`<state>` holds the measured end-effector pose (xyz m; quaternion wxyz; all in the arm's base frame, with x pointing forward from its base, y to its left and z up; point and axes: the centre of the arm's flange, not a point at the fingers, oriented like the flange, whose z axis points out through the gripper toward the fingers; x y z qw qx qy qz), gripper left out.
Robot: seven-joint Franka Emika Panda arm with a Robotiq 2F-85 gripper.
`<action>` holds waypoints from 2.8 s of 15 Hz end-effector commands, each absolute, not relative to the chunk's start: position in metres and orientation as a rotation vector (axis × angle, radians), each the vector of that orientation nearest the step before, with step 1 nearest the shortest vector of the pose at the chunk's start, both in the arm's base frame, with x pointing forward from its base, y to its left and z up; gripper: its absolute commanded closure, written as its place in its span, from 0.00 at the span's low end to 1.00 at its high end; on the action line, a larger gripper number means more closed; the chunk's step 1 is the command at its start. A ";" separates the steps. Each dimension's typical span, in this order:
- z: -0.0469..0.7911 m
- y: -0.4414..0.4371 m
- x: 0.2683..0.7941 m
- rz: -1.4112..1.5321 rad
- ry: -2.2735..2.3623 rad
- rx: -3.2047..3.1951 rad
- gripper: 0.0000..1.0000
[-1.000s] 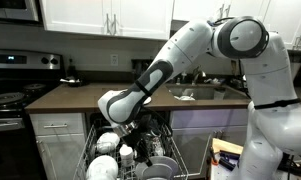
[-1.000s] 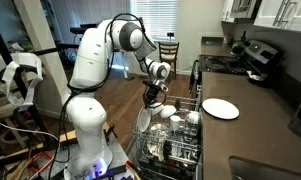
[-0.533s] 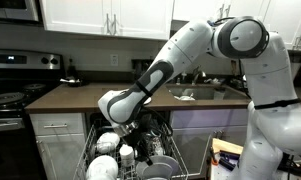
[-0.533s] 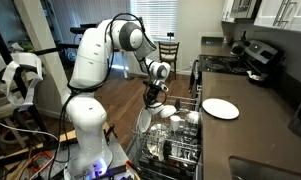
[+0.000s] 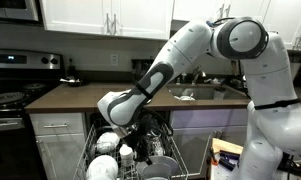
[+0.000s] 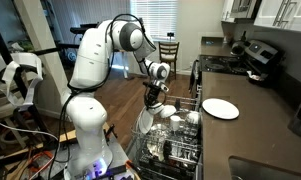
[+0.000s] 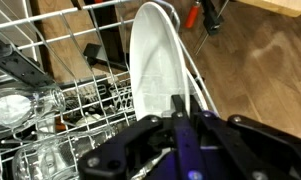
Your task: Remove one plate from the dishwasher rack and place it on top of the white plate on the countertop
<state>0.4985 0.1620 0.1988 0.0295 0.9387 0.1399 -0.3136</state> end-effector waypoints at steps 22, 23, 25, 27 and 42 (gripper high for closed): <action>0.256 0.179 0.496 -0.674 0.466 2.727 0.98; 0.255 0.179 0.496 -0.656 0.462 2.701 0.98; 0.255 0.182 0.496 -0.608 0.466 2.655 0.98; 0.256 0.184 0.496 -0.559 0.465 2.612 0.98; 0.273 0.211 0.494 -0.312 0.459 2.426 0.98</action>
